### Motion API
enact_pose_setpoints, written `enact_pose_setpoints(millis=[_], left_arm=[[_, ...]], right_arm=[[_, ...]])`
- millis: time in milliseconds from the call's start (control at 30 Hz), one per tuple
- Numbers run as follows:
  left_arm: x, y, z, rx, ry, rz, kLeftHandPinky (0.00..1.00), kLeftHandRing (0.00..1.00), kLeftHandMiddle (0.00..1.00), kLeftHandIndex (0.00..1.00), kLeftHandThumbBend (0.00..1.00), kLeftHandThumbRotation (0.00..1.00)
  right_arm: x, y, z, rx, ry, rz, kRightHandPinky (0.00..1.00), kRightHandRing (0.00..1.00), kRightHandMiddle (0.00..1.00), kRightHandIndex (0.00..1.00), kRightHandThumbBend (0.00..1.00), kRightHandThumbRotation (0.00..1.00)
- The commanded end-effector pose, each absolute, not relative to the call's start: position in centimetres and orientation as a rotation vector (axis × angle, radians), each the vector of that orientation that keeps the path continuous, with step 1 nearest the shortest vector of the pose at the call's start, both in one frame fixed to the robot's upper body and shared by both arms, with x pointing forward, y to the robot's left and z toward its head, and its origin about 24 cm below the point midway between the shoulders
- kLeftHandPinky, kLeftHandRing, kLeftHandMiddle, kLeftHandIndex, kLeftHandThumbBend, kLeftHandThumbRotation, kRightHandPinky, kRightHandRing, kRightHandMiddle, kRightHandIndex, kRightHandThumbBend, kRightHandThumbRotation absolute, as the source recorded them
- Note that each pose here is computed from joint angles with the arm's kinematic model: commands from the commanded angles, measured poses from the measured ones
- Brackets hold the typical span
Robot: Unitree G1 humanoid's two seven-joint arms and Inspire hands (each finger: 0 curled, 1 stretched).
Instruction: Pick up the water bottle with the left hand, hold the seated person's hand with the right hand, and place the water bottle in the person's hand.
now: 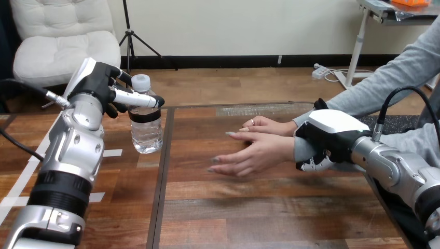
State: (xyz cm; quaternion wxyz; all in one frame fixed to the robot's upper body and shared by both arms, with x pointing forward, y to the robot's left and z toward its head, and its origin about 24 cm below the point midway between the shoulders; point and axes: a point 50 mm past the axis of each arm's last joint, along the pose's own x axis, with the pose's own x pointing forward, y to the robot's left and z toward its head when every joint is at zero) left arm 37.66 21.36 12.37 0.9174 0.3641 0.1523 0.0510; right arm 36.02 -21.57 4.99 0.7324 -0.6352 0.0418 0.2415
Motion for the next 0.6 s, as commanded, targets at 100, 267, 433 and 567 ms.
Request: enact_pose_setpoints(millis=[100, 267, 433, 567], left_arm=[[38.3, 20.61, 16.03, 0.75, 0.174, 0.126, 0.23, 0.29, 0.36, 0.47, 0.62, 0.0], [38.32, 20.47, 16.01, 0.757, 0.171, 0.128, 0.24, 0.29, 0.36, 0.48, 0.62, 0.0], [38.33, 20.3, 16.03, 0.763, 0.166, 0.124, 0.24, 0.3, 0.37, 0.49, 0.62, 0.0], [38.36, 20.17, 16.01, 0.763, 0.166, 0.121, 0.24, 0.29, 0.36, 0.48, 0.62, 0.0]], right_arm=[[37.62, -20.19, 8.37, -1.36, -0.044, 0.491, 0.36, 0.42, 0.48, 0.52, 0.38, 0.1], [37.63, -20.04, 8.51, -1.359, -0.061, 0.492, 0.35, 0.41, 0.48, 0.53, 0.37, 0.13], [37.69, -19.92, 8.65, -1.361, -0.068, 0.492, 0.36, 0.41, 0.49, 0.54, 0.37, 0.14], [37.68, -19.8, 8.81, -1.348, -0.084, 0.493, 0.36, 0.41, 0.49, 0.54, 0.38, 0.15]])
